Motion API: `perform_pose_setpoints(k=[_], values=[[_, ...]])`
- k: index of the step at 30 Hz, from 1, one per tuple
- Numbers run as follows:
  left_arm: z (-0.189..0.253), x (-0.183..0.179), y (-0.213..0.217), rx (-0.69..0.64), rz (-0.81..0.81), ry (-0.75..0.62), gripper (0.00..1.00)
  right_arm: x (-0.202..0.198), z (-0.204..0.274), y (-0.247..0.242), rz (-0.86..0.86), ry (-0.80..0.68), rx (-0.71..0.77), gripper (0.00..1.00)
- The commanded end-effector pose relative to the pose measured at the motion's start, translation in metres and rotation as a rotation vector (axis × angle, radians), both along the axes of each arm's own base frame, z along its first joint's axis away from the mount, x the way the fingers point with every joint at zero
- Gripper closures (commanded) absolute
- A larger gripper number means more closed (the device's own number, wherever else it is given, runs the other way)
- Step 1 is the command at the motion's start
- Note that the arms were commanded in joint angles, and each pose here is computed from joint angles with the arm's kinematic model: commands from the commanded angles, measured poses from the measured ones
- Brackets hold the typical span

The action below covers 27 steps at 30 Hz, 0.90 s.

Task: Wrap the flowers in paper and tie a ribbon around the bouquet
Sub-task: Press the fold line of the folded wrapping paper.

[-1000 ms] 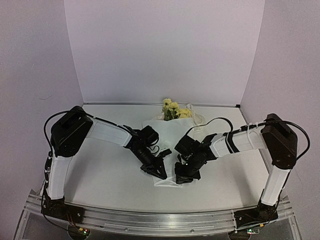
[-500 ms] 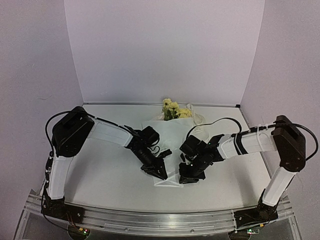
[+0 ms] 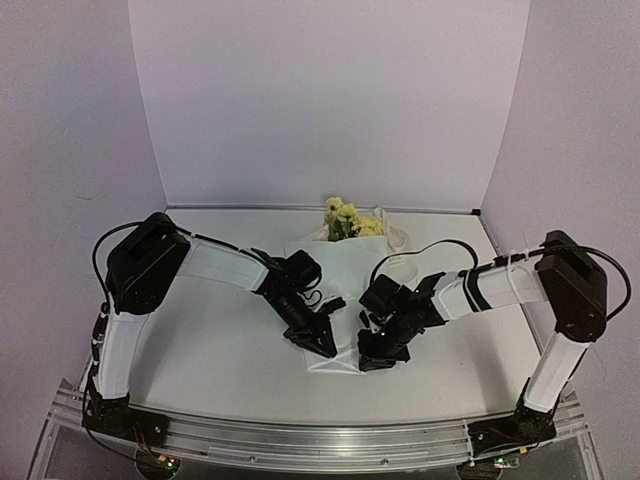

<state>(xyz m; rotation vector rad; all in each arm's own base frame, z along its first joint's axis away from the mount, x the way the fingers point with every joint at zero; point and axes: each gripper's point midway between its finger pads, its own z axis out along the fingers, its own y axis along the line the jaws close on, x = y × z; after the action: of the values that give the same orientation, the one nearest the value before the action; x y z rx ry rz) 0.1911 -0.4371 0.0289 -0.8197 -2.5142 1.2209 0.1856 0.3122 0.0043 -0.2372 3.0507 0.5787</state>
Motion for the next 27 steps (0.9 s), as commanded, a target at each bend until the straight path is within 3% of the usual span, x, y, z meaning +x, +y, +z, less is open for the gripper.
perform_pose_setpoints(k=[1, 6, 18, 27], values=[[0.021, 0.008, -0.022, -0.083, -0.014, -0.005, 0.85, -0.013, -0.021, -0.02, -0.008, 0.037, -0.073, 0.95], [0.024, 0.012, -0.032, -0.118, -0.008, 0.019, 0.84, -0.012, -0.009, -0.017, 0.009, 0.01, -0.04, 0.91], [-0.012, 0.01, -0.025, -0.03, -0.004, 0.057, 0.84, 0.012, 0.045, -0.047, -0.055, -0.046, 0.097, 0.61], [0.025, 0.019, -0.032, -0.099, 0.003, -0.03, 0.8, 0.049, 0.073, -0.016, -0.128, -0.035, 0.219, 0.68]])
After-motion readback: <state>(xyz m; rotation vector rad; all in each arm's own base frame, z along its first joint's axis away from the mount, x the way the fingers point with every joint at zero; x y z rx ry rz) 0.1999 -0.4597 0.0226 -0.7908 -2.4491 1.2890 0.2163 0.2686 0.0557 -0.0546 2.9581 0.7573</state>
